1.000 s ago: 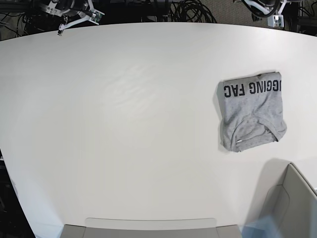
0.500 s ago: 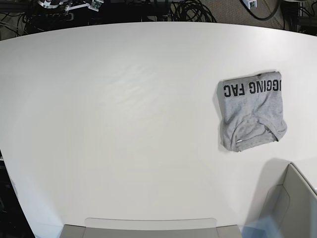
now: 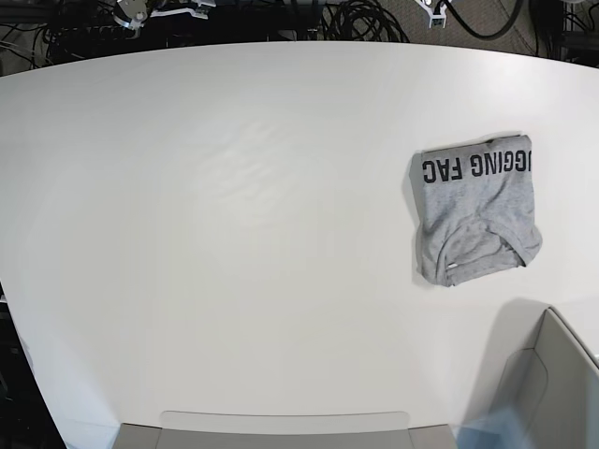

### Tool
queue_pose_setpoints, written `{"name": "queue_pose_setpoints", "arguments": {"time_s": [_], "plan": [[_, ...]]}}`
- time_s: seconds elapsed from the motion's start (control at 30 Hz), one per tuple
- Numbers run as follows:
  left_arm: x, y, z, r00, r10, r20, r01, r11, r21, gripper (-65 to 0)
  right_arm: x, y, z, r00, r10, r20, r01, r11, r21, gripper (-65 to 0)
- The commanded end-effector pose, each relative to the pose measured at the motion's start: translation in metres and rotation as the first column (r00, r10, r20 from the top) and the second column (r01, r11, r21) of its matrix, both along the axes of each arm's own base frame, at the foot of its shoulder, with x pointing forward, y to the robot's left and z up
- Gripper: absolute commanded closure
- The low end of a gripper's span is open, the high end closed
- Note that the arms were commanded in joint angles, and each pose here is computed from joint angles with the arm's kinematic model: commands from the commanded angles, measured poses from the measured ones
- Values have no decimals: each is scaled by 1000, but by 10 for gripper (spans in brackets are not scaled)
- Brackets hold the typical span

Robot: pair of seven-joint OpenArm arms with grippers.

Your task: Fold the T-shirt properly

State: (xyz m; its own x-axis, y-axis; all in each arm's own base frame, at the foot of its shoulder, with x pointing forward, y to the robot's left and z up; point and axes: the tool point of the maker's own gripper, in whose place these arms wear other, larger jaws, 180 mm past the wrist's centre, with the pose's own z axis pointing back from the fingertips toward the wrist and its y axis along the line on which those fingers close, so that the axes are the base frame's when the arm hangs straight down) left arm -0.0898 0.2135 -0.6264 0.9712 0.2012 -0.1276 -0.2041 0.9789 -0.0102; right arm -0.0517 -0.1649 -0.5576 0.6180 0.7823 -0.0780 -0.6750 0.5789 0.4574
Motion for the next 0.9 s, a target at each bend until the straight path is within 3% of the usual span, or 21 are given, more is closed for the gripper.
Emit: {"name": "queue_pose_setpoints", "arguments": {"time_s": [0.0,0.07,0.23,0.33,0.43,0.53,0.63,0.87], "plan": [[-7,7,0,1000,-2,-11,3,1000,14,0,-3,-7,-3,1000,-3,-23,3,1000,-5,0],[2,7,-3,1000,3,14,-4,1000,17,0,-7,-8,-13,998,-51,-43,51,999,1,0],[13,5,-12,998,29,63,-31,999,23,0,-22,-9,-27,994,-66,-86,68,997,29,0],[21,8,-15,989,42,143,-48,998,43,0,-27,-12,-36,990,-106,-97,110,993,35,0],[15,7,-18,987,59,153,-67,996,50,0,-20,-29,-51,988,-154,-32,153,987,-42,0],[21,6,-19,986,61,156,-69,997,47,0,-4,-39,-62,991,-125,57,130,986,-103,0],[25,5,-20,985,63,162,-71,996,45,0,7,-40,-67,987,-100,124,113,988,-109,0],[51,-6,-23,977,70,201,-76,997,24,0,-12,-28,-67,995,10,95,-4,998,-68,0]]}}
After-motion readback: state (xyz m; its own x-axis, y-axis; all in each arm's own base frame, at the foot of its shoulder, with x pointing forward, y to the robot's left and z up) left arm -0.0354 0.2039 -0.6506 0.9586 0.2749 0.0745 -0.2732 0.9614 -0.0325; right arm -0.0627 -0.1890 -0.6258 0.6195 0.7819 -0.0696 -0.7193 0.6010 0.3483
